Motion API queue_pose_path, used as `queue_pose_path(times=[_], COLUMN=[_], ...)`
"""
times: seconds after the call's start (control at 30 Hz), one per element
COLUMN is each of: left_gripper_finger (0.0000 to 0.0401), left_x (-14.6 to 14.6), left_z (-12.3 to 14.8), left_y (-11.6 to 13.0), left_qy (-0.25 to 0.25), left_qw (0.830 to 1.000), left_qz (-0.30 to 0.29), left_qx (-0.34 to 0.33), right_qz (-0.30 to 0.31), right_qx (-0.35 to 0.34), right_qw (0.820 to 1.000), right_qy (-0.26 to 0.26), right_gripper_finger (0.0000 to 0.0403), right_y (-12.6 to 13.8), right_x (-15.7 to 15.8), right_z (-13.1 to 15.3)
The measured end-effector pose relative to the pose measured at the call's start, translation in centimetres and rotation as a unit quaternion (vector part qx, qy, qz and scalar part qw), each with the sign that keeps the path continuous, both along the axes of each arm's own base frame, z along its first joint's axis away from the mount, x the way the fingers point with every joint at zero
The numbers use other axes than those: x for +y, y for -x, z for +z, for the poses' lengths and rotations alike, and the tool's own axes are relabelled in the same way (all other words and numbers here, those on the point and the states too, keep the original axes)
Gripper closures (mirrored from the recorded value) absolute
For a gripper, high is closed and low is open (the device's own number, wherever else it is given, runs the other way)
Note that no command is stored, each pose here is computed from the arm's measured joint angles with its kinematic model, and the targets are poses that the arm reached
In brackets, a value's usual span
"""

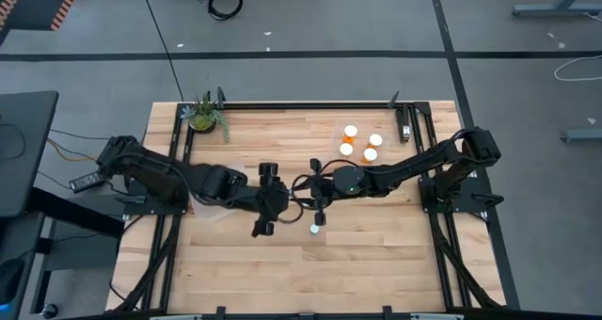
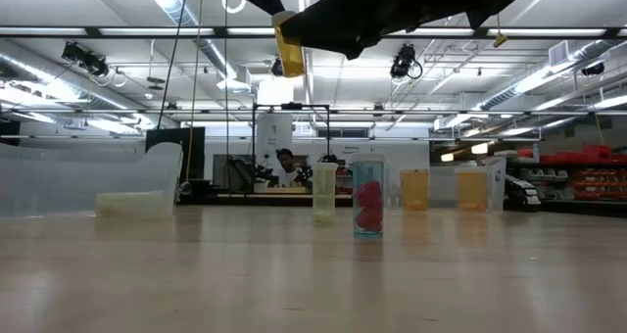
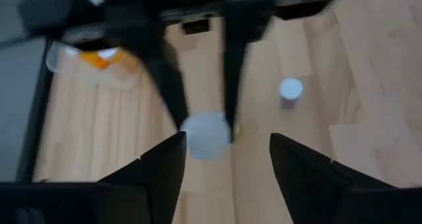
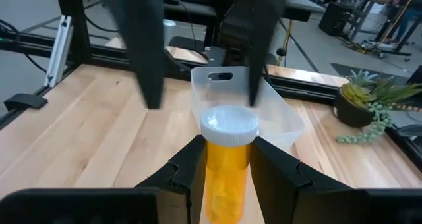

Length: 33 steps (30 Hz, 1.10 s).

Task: Pick and place medicine bottles into bin by pill shape (circle, oval)
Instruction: Adjust the small orange pill bottle in the left transparent bin

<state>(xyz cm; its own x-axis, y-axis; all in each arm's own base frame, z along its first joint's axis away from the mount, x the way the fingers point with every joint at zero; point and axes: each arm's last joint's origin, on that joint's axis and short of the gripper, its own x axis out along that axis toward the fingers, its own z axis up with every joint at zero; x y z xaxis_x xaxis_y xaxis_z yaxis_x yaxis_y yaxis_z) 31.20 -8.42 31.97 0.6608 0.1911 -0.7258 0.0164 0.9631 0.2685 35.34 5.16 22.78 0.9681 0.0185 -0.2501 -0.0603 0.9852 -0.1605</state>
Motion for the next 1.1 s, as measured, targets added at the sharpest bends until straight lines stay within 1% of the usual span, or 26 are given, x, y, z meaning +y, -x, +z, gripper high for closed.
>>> queue_pose_path(times=[0.07,0.13,0.23,0.47,1.1], left_gripper_finger=[0.0181,0.0184,0.0185,0.0186,0.0263], left_x=[0.6,0.9,0.9,0.8,0.6], left_z=[-0.1,-0.4,-0.4,-1.1,-1.1], left_y=[-0.3,-0.7,-1.1,-1.3,-1.3], left_qy=[0.009,0.006,0.005,0.0,-0.004], left_qw=[1.0,1.0,1.0,1.0,1.0], left_qz=[0.01,0.011,0.006,0.004,-0.005], left_qx=[0.001,0.003,-0.007,0.009,0.01], right_qz=[0.001,0.0,-0.001,-0.002,-0.009], right_qx=[0.0,0.0,0.0,0.006,0.008], right_qw=[1.0,1.0,1.0,1.0,1.0], right_qy=[0.009,0.014,0.014,0.017,0.02], right_gripper_finger=[0.0285,0.0285,0.0285,0.0285,0.0285], right_y=[0.0,0.0,0.0,0.1,0.1], right_x=[0.1,0.1,0.1,0.1,0.1], right_z=[0.0,0.0,0.0,-0.2,-0.2])
